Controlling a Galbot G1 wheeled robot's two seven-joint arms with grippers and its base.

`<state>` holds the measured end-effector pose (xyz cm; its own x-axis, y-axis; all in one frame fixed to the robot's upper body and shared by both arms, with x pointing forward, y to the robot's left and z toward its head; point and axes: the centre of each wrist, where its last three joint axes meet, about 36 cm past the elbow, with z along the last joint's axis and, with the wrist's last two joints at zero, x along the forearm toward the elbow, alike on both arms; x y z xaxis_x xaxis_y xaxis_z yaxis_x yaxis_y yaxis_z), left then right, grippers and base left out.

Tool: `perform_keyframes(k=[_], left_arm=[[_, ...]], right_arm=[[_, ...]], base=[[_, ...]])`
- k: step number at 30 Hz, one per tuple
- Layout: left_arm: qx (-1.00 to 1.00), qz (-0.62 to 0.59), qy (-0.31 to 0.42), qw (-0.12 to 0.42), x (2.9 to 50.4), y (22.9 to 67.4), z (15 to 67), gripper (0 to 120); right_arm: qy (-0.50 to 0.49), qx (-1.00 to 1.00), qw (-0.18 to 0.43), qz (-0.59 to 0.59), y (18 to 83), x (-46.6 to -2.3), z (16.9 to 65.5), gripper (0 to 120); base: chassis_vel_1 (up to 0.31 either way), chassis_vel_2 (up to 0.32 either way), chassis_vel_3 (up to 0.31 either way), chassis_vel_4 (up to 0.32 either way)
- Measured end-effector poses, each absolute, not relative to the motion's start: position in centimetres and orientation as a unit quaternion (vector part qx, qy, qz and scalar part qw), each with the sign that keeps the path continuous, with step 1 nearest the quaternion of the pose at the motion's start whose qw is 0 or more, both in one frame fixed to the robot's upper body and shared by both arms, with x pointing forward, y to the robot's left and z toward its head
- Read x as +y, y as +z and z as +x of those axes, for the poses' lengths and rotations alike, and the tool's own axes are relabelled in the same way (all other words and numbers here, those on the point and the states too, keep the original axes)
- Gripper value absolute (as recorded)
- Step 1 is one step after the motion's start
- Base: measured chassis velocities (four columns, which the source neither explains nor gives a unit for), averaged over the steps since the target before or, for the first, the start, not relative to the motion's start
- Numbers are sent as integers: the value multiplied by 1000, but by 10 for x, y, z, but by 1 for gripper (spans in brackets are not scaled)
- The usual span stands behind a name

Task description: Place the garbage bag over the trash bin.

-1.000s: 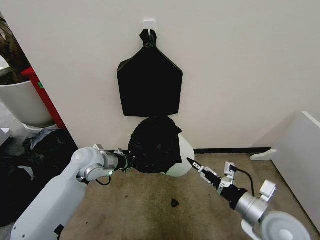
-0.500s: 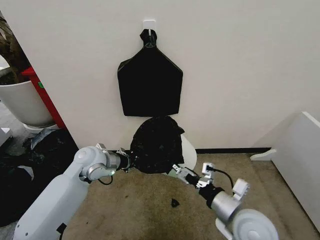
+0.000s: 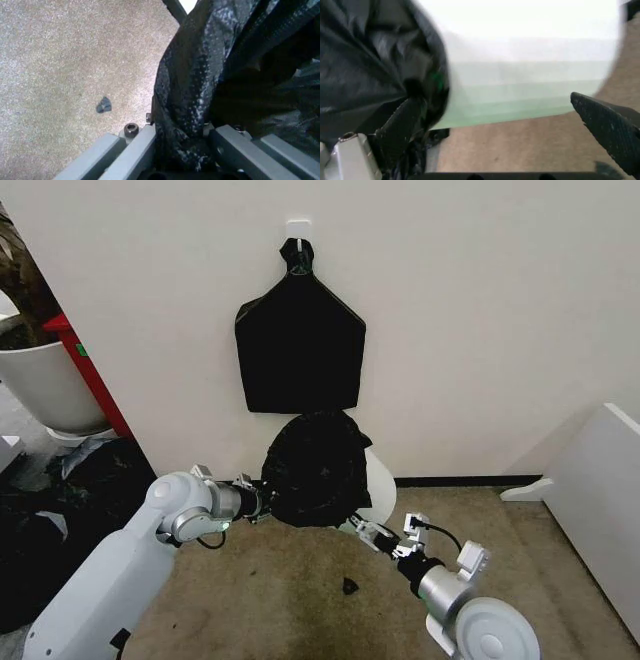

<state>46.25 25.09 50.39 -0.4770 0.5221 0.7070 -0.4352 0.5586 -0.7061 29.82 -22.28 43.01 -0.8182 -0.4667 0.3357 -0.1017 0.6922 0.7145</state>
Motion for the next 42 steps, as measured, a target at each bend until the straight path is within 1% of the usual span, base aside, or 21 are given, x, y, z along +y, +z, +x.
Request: perform_keyframes(k=[3,6,13,15,19,20,23,25,27,28,31,34,36,37,39,42], left_arm=[[-721,-30,468,510,251,504,462,0],[-721,-30,468,510,251,504,462,0],[-721,-32,469,508,250,504,462,0],[-724,-43,469,504,250,504,462,0],[-753,-102,447,472,253,493,452,0],[-753,-102,447,472,253,493,452,0],[-785,-146,405,445,255,479,439,0],[-805,-166,378,425,257,466,430,0],[-831,-202,340,392,261,448,417,0],[-831,-202,340,392,261,448,417,0],[-862,-257,283,333,270,423,406,0],[-875,-293,257,289,275,411,403,0],[-875,-298,255,283,275,410,403,0],[-877,-309,254,267,276,409,403,0],[-878,-320,251,253,277,408,403,0],[-878,-332,249,239,277,409,403,0]], right_arm=[[-357,-885,258,153,421,-233,299,100],[-359,-884,257,154,422,-233,296,100],[-371,-875,241,196,453,-213,271,100],[-373,-870,234,220,470,-201,257,100],[-371,-872,216,234,500,-195,240,100],[-371,-872,216,234,500,-195,240,100],[-384,-874,206,213,525,-218,248,100],[-398,-872,206,196,543,-244,263,100],[-411,-874,189,176,576,-279,279,100],[-411,-874,189,176,576,-279,279,100],[-396,-881,172,194,617,-306,289,100],[-362,-882,195,230,628,-315,297,100],[-356,-881,203,237,628,-315,299,100],[-343,-876,225,256,625,-312,302,100],[-328,-868,253,274,616,-303,306,100],[-293,-868,276,291,601,-286,311,100]], base=[[0,0,0,0],[0,0,0,0],[0,0,0,0],[0,0,0,0],[0,0,0,0],[0,0,0,0],[0,0,0,0],[0,0,0,0],[0,0,0,0],[0,0,0,0],[0,0,0,0],[0,0,0,0],[0,0,0,0],[0,0,0,0],[0,0,0,0],[0,0,0,0]])
